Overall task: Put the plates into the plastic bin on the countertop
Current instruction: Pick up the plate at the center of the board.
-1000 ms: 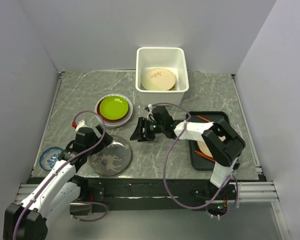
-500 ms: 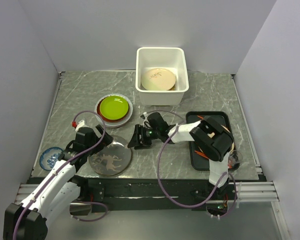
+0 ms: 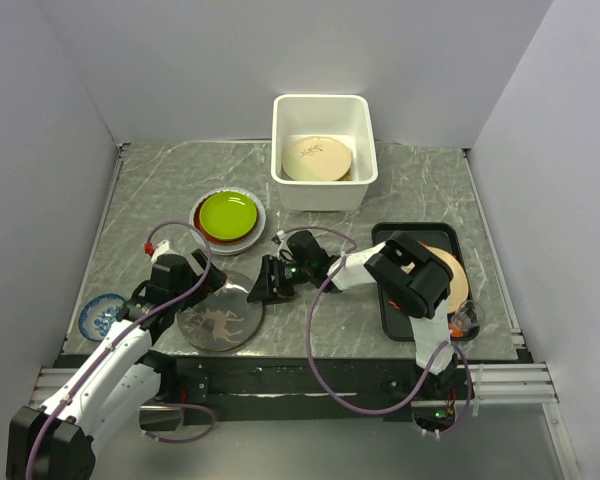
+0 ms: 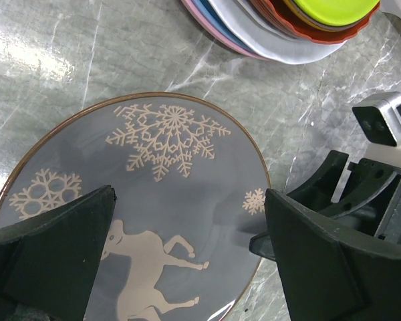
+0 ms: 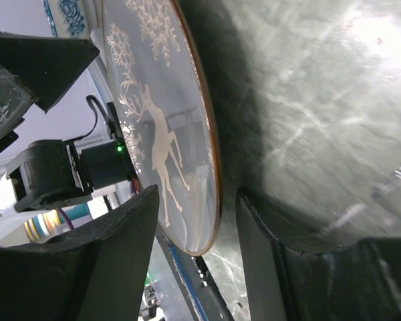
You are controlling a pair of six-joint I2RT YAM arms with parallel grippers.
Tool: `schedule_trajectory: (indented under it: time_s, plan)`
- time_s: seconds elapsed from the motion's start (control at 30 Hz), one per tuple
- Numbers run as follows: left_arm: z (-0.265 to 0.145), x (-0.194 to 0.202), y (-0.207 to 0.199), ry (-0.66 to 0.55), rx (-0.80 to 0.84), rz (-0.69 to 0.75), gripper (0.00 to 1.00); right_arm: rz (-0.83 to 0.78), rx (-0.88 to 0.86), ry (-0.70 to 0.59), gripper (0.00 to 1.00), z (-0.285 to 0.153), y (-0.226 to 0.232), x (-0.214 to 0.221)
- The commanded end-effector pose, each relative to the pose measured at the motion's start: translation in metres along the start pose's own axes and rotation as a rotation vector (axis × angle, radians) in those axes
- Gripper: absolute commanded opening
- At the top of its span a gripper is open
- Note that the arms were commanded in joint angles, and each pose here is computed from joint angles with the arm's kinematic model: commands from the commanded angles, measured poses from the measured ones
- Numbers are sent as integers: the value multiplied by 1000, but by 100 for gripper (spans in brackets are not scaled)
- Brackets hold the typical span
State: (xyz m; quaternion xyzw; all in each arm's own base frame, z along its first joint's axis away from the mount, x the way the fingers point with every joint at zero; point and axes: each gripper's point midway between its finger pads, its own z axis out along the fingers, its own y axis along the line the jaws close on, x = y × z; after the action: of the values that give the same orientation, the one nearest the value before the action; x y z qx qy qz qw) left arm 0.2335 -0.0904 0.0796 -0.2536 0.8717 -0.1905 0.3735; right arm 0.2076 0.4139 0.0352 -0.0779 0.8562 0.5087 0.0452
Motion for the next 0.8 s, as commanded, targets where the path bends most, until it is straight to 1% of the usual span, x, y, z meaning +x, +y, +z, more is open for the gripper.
schedule_trajectory:
  time_s: [0.0,0.13,0.23,0.27,0.33,0.37,0.47,0.5,0.6,0.77]
  plan:
    - [-3,-10,-14,-30,50,-7,99,6,15,14,55,14,-8,7]
    - [-3,-10,-15,-31,51,-7,99,12,24,24,52,17,-12,11]
    - [-3,-11,-15,-32,50,-6,99,16,32,20,45,18,-15,11]
    - [-3,-10,-14,-32,50,-7,99,14,34,22,36,19,-16,12]
    - [-3,-11,-15,-34,52,-9,99,20,38,23,27,19,-18,13]
    - [-3,-10,-14,-31,49,-7,99,19,39,22,16,20,-19,13]
    - [-4,-11,-15,-33,51,-11,99,21,40,15,3,19,-19,13]
    - [-3,-10,-14,-30,50,-9,99,20,43,14,1,18,-20,13]
    - [-4,-10,-15,-32,52,-11,99,17,46,5,0,17,-18,11]
    - [-4,-10,-15,-30,54,-10,99,12,47,5,0,16,-18,13]
